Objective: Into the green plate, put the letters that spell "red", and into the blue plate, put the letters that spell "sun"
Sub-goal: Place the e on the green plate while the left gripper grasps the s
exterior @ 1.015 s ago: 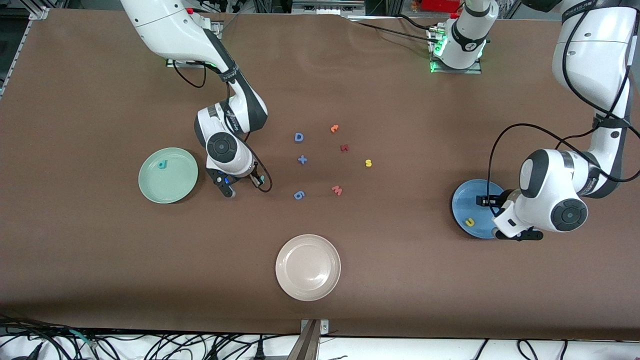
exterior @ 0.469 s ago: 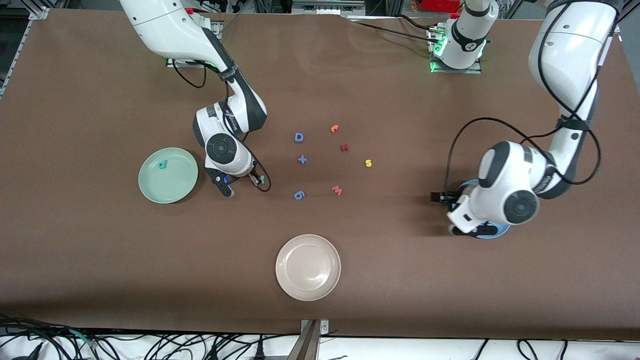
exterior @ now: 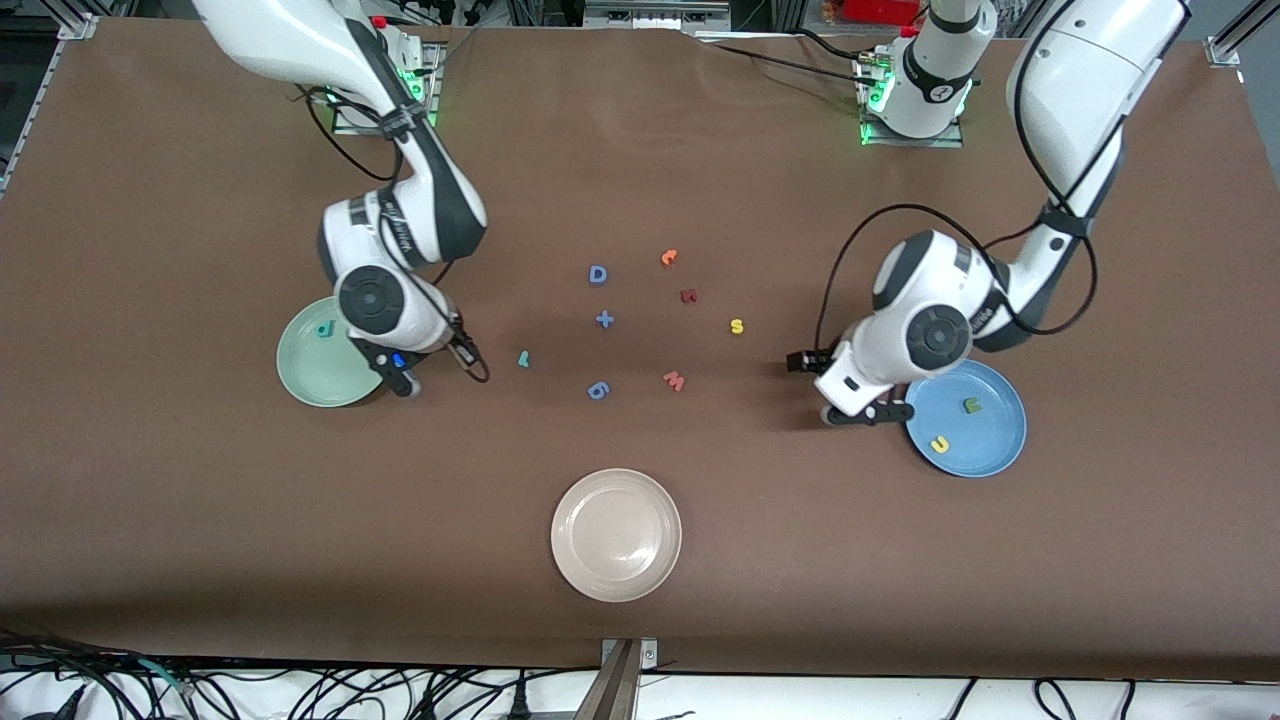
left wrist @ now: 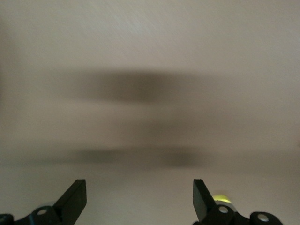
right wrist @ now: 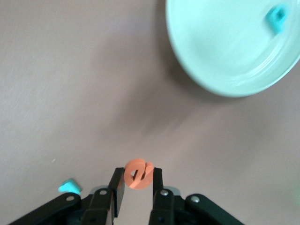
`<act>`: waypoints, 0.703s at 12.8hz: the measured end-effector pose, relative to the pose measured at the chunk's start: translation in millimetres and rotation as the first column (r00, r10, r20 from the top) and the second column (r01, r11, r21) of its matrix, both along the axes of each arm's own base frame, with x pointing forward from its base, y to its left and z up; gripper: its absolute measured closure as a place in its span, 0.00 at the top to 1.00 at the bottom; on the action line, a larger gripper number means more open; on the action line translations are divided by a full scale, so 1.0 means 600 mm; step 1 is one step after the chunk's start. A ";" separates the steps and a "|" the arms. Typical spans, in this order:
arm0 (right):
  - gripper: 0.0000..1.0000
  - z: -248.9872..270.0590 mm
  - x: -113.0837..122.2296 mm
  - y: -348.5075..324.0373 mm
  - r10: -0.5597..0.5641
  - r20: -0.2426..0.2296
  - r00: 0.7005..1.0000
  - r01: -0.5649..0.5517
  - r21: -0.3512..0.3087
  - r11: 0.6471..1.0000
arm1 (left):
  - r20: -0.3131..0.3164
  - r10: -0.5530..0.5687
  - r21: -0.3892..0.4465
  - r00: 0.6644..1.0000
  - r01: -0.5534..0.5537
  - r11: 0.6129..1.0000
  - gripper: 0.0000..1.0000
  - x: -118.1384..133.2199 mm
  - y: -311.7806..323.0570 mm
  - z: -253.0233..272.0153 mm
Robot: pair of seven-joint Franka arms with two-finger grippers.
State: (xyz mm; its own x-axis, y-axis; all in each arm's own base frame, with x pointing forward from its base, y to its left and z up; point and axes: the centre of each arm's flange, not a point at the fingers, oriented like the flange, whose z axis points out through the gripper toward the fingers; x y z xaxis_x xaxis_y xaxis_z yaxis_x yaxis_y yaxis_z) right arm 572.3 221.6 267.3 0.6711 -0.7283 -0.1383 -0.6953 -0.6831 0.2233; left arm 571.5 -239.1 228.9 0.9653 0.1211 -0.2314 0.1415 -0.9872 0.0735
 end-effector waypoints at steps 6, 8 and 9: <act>0.28 -0.002 0.027 -0.233 0.180 -0.090 0.980 -0.177 0.034 0.984 | 0.075 0.102 0.086 0.992 -0.109 0.990 1.00 -0.126 -0.164 -0.038; 0.28 -0.045 0.015 -0.288 0.197 -0.103 0.975 -0.193 0.047 0.980 | 0.073 0.109 0.078 0.991 -0.114 0.990 1.00 -0.139 -0.169 -0.055; 0.28 -0.072 0.006 -0.299 0.203 -0.095 0.975 -0.200 0.044 0.979 | 0.071 0.111 0.073 0.991 -0.116 0.991 1.00 -0.143 -0.172 -0.061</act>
State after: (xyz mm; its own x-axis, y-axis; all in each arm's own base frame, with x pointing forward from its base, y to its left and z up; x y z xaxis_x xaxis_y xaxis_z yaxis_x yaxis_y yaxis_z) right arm 575.6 42.2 224.1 0.7855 -0.5731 -0.2334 -0.5184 -0.8155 0.2575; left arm 485.8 -342.1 192.2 0.9573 0.2455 -0.1526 0.2501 -0.9682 0.0108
